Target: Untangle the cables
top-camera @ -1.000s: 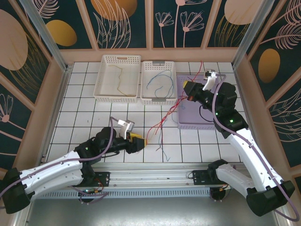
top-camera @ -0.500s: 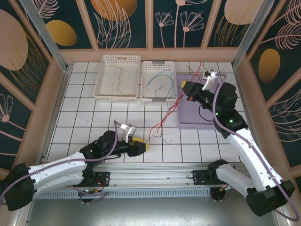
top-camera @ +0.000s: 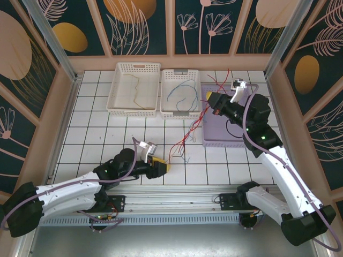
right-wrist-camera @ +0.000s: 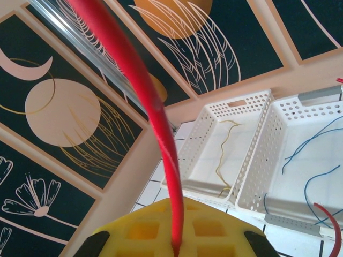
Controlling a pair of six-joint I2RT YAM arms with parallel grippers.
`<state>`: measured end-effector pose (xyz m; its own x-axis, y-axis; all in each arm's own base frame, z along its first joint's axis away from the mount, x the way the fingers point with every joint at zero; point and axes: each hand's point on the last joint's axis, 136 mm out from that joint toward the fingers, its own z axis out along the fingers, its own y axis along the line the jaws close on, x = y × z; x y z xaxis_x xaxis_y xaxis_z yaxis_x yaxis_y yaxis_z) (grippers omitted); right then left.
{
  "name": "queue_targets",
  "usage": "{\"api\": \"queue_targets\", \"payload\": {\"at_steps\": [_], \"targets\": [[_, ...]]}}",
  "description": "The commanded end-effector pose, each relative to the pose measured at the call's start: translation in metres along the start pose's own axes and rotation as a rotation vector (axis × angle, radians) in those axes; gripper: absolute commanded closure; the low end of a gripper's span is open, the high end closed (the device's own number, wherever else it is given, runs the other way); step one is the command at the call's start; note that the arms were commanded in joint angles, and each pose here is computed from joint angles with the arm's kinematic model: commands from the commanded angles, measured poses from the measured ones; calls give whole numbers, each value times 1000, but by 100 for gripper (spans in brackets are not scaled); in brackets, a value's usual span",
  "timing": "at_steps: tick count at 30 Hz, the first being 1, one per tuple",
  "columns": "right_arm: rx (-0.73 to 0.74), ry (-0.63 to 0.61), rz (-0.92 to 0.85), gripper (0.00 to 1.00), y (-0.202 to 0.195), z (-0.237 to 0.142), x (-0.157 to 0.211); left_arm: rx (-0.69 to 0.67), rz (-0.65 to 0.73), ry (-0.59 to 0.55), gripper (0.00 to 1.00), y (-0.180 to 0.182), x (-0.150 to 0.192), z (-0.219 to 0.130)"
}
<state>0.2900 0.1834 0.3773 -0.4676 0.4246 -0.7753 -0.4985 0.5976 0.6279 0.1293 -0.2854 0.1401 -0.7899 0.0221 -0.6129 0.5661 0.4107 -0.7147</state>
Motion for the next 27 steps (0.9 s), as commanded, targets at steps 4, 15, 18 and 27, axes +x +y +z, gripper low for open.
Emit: {"api": "queue_targets", "payload": {"at_steps": [4, 15, 18, 27], "targets": [[-56, -34, -7, 100, 15, -2, -9, 22, 27, -31, 56, -4, -5, -4], [-43, -44, -2, 100, 13, -3, -10, 26, 30, -45, 93, -6, -7, -8], [-10, -54, 2, 100, 6, -5, -10, 13, 26, -73, 100, -8, -14, -13], [335, -106, 26, 100, -68, -25, 8, -252, -29, -342, 100, 3, -69, -77]]}}
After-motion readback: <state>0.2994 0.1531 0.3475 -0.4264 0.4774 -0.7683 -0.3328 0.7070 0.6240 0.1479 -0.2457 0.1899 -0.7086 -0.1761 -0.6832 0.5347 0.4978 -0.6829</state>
